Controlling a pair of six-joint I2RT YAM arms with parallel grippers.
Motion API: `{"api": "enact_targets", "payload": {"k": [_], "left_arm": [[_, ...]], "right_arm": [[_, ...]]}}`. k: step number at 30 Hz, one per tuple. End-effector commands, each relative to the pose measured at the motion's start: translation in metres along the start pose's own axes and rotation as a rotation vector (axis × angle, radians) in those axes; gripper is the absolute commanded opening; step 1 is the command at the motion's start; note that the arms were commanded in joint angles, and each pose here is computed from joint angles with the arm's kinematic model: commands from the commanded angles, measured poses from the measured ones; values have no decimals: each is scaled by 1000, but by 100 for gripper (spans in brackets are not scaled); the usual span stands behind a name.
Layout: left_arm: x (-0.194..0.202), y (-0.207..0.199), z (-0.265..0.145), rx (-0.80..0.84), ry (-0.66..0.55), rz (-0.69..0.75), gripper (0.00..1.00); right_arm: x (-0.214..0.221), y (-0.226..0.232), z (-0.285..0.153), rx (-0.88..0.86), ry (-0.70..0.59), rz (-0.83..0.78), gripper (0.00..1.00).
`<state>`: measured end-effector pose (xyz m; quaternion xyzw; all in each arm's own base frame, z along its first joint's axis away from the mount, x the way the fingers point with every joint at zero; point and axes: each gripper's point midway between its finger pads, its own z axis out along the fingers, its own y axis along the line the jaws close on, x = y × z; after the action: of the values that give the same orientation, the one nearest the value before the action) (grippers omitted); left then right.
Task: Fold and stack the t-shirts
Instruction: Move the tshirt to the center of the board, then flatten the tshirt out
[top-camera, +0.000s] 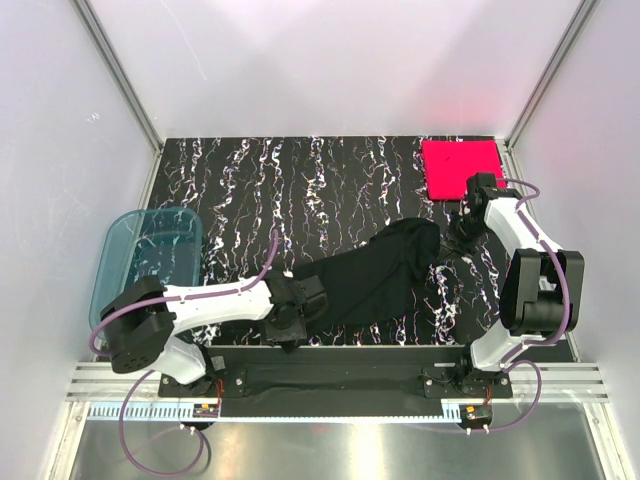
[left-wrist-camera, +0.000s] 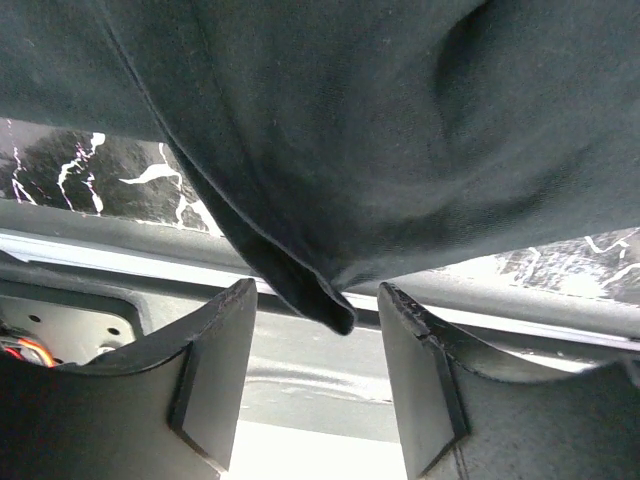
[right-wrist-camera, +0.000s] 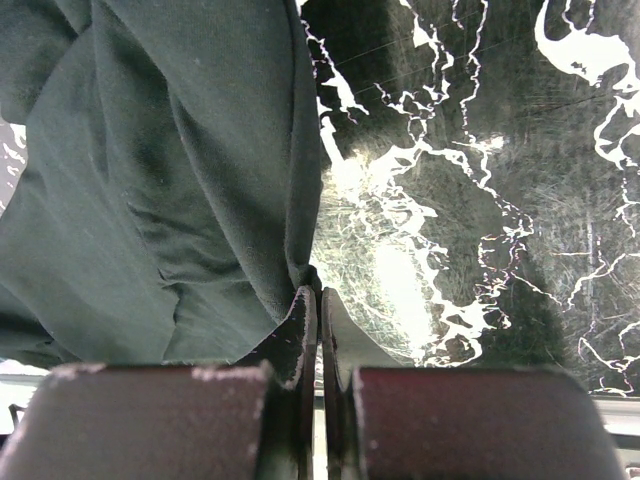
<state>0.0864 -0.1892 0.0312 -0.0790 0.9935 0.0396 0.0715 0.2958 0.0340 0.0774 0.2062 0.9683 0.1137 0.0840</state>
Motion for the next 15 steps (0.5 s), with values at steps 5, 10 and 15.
{"api": "enact_targets", "payload": {"k": [5, 10, 15], "left_arm": [[-7, -8, 2, 34, -15, -93, 52], [-5, -7, 3, 46, -5, -108, 46], [-3, -2, 9, 61, 12, -120, 24]], "right_arm": [[-5, 8, -11, -39, -33, -29, 0], [-6, 7, -10, -33, -34, -29, 0], [-7, 7, -8, -34, -32, -27, 0]]}}
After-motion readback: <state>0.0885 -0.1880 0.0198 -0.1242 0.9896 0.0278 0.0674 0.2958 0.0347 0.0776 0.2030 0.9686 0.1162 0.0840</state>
